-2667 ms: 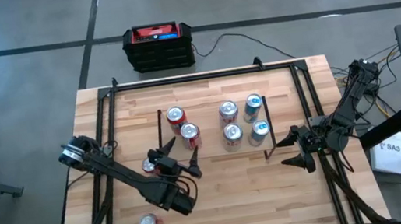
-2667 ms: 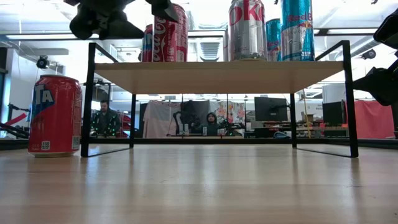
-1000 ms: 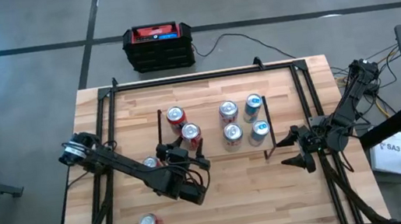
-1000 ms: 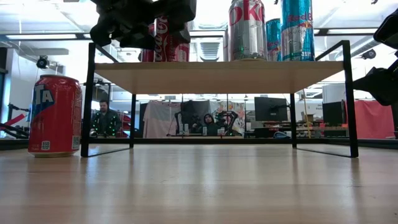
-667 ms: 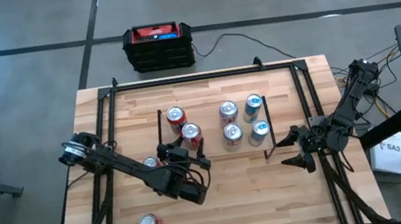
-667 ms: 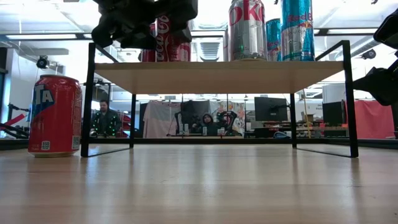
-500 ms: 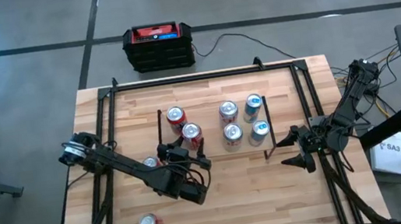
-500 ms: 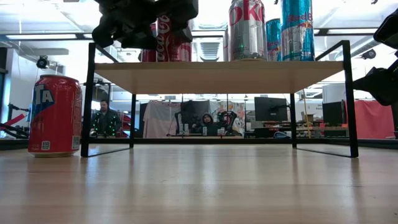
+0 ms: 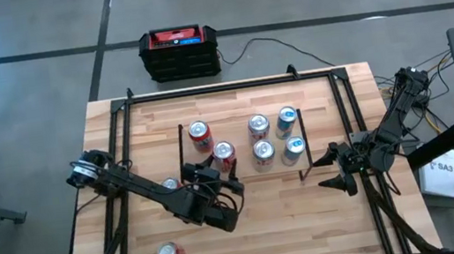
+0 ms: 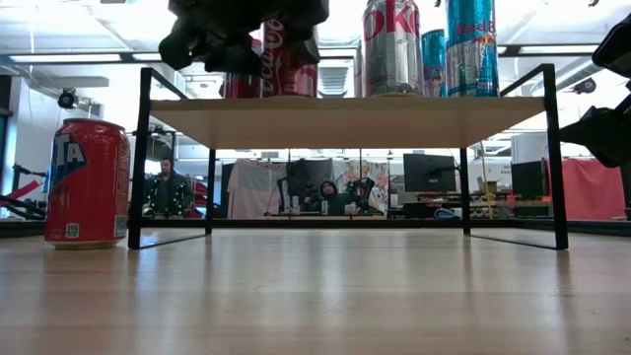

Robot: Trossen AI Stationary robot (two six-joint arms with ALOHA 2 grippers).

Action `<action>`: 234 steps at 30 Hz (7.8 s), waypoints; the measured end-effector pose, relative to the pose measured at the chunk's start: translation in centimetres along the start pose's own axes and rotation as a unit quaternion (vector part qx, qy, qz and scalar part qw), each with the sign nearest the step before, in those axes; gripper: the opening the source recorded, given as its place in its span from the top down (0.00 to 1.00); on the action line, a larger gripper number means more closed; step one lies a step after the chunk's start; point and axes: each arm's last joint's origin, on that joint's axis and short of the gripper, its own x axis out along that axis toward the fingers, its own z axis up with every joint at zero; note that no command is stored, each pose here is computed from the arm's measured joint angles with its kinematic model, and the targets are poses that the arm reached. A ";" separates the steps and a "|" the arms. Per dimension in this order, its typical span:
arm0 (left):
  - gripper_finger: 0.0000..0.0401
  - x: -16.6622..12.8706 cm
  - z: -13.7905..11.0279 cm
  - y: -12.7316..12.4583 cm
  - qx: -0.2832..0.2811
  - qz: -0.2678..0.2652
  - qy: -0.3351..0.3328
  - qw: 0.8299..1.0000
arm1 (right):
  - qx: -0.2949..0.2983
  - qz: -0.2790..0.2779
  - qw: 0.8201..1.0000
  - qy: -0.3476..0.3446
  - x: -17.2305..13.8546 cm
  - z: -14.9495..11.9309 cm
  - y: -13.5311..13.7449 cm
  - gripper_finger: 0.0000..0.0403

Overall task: Place canned beverage on shelf
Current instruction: Put the top red white soda can on the shelf

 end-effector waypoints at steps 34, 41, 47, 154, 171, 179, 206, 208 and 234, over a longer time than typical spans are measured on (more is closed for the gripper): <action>0.11 0.3 0.4 -0.6 0.014 -0.004 -0.004 1.000 | 0.000 0.000 1.000 0.000 0.0 0.0 0.0 0.05; 0.01 -0.3 0.4 -0.7 0.014 -0.012 -0.002 1.000 | 0.000 0.000 1.000 0.000 0.0 0.0 0.0 0.05; 0.01 -1.0 0.6 -0.7 0.011 -0.022 0.000 1.000 | 0.000 0.000 1.000 0.000 0.0 0.0 0.0 0.05; 0.01 5.7 15.3 -2.1 -0.027 0.015 0.385 0.922 | 0.000 0.000 1.000 0.000 0.0 0.0 0.0 0.05; 0.16 6.0 15.1 -2.0 -0.021 0.023 0.388 0.921 | 0.000 0.000 1.000 0.000 0.0 0.0 0.0 0.05; 0.26 6.0 15.1 -1.9 -0.020 0.025 0.389 0.921 | 0.000 0.000 1.000 0.000 0.0 0.0 0.0 0.05; 0.24 9.0 15.7 -1.0 -0.035 0.041 0.381 0.923 | 0.000 0.000 1.000 0.000 0.0 0.0 0.0 0.05; 0.24 9.3 15.7 -1.0 -0.035 0.041 0.380 0.923 | 0.000 0.000 1.000 0.000 0.0 0.0 0.0 0.05; 0.24 11.5 16.2 -0.1 -0.024 0.049 0.374 0.926 | 0.000 0.000 1.000 0.000 0.0 0.0 0.0 0.05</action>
